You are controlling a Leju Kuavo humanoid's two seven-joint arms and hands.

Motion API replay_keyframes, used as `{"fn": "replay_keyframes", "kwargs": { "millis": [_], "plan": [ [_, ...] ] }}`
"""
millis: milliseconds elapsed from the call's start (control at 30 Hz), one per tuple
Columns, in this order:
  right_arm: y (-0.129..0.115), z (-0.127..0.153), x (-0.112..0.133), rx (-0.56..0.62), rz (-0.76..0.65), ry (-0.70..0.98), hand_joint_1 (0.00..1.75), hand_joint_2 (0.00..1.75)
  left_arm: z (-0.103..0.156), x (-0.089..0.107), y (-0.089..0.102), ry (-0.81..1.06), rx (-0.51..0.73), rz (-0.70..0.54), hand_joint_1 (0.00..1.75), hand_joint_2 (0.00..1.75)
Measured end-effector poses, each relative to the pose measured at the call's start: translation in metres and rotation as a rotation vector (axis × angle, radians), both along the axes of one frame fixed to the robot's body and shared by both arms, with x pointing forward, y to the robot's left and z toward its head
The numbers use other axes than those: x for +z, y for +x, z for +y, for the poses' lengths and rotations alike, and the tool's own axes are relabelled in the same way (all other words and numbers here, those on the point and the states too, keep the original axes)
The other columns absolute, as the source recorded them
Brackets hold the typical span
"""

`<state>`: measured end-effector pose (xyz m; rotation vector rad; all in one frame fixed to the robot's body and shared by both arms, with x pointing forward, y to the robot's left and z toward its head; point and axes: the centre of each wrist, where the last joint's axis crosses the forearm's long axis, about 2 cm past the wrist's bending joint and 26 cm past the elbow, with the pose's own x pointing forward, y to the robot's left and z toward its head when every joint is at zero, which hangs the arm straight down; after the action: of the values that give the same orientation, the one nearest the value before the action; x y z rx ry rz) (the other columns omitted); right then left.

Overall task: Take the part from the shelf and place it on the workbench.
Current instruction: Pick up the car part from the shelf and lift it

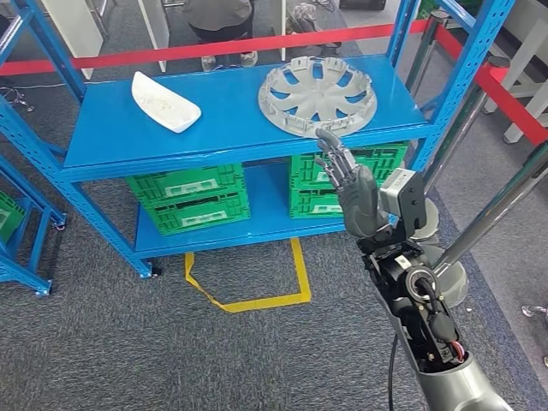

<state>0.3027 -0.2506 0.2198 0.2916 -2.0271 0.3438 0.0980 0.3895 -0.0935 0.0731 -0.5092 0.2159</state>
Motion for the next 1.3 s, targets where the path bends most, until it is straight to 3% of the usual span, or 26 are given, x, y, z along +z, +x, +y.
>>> {"fn": "replay_keyframes", "kwargs": {
  "millis": [100,333,600,733,1033,1300],
  "plan": [
    [0.000,-0.002,0.000,-0.019,0.004,-0.014,0.00,0.00,-0.001,0.000,0.000,-0.004,0.006,-0.002,0.00,0.00],
    [0.001,-0.013,0.002,-0.131,0.044,-0.121,0.00,0.00,-0.002,-0.001,-0.002,-0.033,0.008,0.009,0.00,0.00],
    [-0.001,-0.054,0.003,-0.343,0.116,-0.231,0.00,0.00,-0.001,-0.001,-0.005,-0.019,0.033,0.015,0.00,0.00],
    [-0.003,-0.069,0.003,-0.430,0.139,-0.268,0.00,1.75,0.000,-0.001,-0.005,0.001,0.036,0.016,0.00,0.00],
    [-0.008,-0.089,0.013,-0.587,0.052,-0.400,0.00,1.75,-0.003,-0.002,-0.005,0.011,0.031,0.013,0.00,0.00],
    [-0.006,-0.095,0.030,-0.579,0.028,-0.540,0.00,1.75,-0.006,-0.002,-0.005,-0.015,0.017,0.018,0.00,0.00]
  ]
}}
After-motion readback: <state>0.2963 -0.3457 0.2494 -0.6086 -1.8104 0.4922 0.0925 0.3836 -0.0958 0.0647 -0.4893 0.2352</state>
